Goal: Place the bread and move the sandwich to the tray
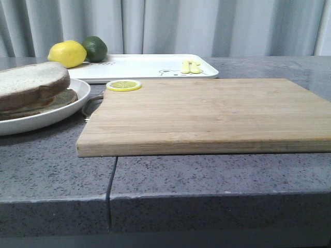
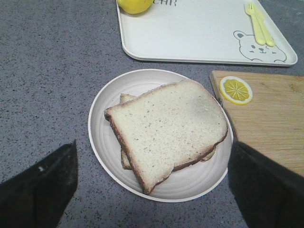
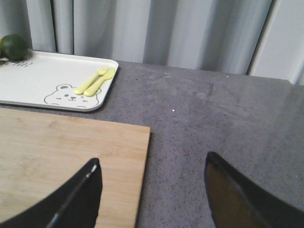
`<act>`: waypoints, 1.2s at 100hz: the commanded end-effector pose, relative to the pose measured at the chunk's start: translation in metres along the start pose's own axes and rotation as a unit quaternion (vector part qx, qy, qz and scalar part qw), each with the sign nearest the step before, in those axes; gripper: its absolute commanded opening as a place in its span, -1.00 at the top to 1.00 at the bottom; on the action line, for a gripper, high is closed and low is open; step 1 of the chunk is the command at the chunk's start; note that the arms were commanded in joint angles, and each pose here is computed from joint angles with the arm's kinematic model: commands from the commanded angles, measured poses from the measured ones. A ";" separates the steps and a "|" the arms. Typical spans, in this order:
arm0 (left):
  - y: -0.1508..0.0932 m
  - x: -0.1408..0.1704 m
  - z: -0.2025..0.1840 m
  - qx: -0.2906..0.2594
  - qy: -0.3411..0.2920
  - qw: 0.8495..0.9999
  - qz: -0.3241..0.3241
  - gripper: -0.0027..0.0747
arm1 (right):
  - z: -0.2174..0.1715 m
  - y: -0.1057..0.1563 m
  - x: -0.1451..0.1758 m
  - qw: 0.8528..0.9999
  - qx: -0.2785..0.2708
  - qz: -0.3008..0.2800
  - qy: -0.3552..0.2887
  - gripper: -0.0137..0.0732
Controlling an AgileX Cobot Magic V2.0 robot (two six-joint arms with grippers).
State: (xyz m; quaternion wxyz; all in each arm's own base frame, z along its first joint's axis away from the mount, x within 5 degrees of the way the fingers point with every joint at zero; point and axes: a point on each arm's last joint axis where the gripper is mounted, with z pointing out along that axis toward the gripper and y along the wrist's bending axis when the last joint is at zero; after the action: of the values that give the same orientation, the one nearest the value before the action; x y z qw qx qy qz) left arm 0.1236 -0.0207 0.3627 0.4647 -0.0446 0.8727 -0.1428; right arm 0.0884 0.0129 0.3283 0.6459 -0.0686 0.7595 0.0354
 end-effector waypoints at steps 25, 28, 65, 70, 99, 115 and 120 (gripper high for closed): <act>-0.005 -0.014 -0.007 0.014 -0.047 0.999 -0.004 -0.61 | -0.009 0.000 -0.006 0.998 0.002 -0.005 -0.062 -0.42; -0.005 -0.014 -0.007 0.014 -0.047 0.999 -0.004 -0.61 | -0.009 -0.001 -0.006 0.998 0.002 -0.005 -0.061 -0.42; -0.005 -0.014 -0.007 0.014 -0.047 0.999 -0.004 -0.61 | -0.009 -0.001 -0.006 0.998 0.002 -0.005 -0.061 -0.42; -0.005 -0.014 -0.007 0.014 -0.047 0.999 -0.004 -0.61 | -0.009 -0.001 -0.006 0.998 0.002 -0.005 -0.061 -0.42; -0.005 -0.014 -0.007 0.014 -0.047 0.999 -0.004 -0.61 | -0.009 -0.001 -0.006 0.998 0.002 -0.005 -0.061 -0.42; -0.005 -0.014 -0.007 0.014 -0.047 0.999 -0.004 -0.61 | -0.009 -0.001 -0.006 0.998 0.002 -0.005 -0.061 -0.42; -0.005 -0.014 -0.007 0.014 -0.047 0.999 -0.004 -0.61 | -0.009 -0.001 -0.006 0.998 0.002 -0.005 -0.061 -0.42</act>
State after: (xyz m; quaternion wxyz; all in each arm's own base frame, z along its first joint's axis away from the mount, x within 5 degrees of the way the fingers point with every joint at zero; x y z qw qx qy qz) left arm 0.1236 -0.0207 0.3627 0.4647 -0.0446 0.8727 -0.1428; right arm 0.0801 0.0113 0.3207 0.6546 -0.0681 0.7521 0.0355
